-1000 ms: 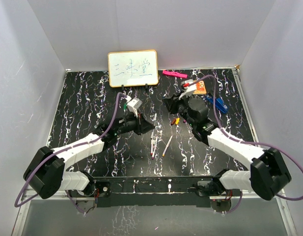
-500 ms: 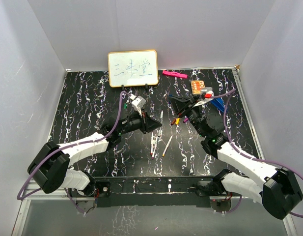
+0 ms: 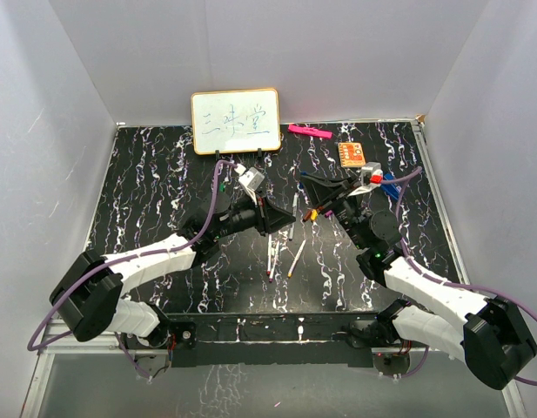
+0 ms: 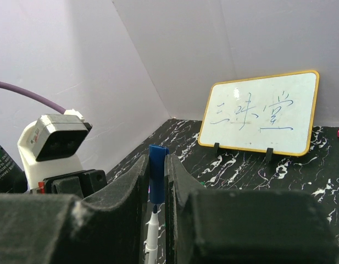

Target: Insert the pens into the pen caps

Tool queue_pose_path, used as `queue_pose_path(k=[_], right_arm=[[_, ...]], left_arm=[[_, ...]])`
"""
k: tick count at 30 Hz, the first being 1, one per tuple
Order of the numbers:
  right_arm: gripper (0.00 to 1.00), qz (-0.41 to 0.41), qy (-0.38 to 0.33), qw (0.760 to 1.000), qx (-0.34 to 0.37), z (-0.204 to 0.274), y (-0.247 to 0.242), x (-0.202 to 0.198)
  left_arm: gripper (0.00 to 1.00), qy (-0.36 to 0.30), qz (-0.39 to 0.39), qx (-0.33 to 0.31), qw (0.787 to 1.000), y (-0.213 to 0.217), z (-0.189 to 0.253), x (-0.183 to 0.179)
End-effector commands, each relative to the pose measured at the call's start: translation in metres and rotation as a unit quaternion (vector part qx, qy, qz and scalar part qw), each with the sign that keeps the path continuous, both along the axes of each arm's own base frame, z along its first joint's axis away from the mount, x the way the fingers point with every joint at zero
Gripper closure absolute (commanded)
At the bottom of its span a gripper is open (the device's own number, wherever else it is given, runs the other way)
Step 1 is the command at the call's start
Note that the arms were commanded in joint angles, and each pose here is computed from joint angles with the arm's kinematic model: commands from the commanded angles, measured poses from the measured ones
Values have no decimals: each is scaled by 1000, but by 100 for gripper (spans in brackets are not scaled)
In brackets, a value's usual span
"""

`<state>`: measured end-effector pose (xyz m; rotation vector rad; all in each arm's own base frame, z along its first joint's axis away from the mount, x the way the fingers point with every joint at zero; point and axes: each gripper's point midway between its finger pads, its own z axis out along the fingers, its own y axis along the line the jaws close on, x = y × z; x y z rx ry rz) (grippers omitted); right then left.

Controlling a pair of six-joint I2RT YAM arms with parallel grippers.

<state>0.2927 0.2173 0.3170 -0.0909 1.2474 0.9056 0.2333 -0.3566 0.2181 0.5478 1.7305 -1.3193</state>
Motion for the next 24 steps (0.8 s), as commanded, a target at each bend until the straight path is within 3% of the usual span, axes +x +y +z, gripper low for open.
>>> queue_pose_path(k=[1,24], right_arm=[[100,6,-37,999,27,23,-2,-7],[100,12,-28,999,28,15,2,-4]], left_arm=[[100,-35,-1,-25,999,-7,28,5],[100,-41,-9,-17,999,-13,28,1]])
